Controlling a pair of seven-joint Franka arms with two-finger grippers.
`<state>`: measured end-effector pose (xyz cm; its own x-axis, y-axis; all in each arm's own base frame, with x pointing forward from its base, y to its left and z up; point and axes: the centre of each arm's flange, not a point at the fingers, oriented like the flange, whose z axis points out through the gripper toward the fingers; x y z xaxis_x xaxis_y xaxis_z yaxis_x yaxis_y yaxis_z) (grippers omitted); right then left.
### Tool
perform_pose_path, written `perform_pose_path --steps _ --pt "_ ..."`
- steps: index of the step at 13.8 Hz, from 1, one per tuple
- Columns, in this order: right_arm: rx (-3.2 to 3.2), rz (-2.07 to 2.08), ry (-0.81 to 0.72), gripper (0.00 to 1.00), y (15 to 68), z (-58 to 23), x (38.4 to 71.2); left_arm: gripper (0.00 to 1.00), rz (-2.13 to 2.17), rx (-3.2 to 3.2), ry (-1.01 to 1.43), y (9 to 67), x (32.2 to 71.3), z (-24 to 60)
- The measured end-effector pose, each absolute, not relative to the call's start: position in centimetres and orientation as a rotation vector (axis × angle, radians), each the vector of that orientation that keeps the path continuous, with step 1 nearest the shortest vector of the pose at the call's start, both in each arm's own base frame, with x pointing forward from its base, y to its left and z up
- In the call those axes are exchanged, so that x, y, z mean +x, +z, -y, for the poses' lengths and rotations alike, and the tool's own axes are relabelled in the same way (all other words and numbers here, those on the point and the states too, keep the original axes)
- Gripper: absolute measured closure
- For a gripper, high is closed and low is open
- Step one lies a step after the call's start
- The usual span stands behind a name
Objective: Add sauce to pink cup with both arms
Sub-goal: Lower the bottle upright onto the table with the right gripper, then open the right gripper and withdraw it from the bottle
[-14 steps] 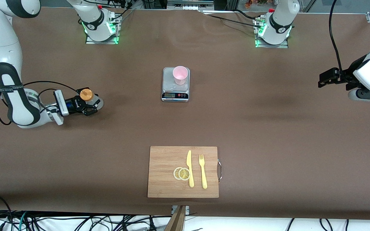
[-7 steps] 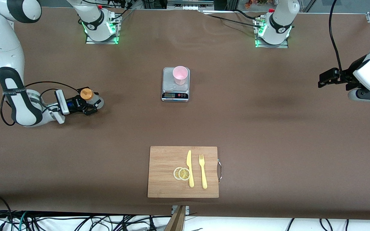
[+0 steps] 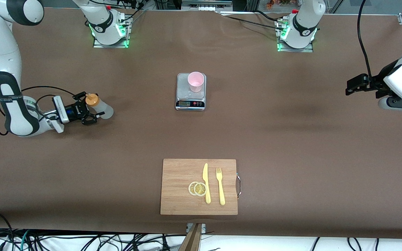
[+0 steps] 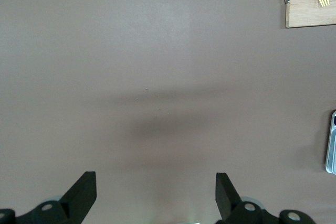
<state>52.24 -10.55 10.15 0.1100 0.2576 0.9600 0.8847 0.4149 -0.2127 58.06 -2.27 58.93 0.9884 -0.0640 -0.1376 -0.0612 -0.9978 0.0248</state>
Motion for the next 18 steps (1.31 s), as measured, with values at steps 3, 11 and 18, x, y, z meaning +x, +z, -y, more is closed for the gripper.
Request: perform_pose_path --steps 3,11,18 --pt "-1.121 1.443 -0.545 0.0 10.7 14.4 51.0 0.0 0.098 3.112 -0.216 58.9 58.1 2.3" --pt "-1.369 1.564 -0.25 0.0 20.1 16.6 56.8 0.0 0.098 3.112 -0.218 58.9 58.1 2.3" --pt "-2.02 1.578 0.131 0.0 38.5 8.4 59.4 0.0 0.098 3.111 -0.228 58.4 58.3 2.3"
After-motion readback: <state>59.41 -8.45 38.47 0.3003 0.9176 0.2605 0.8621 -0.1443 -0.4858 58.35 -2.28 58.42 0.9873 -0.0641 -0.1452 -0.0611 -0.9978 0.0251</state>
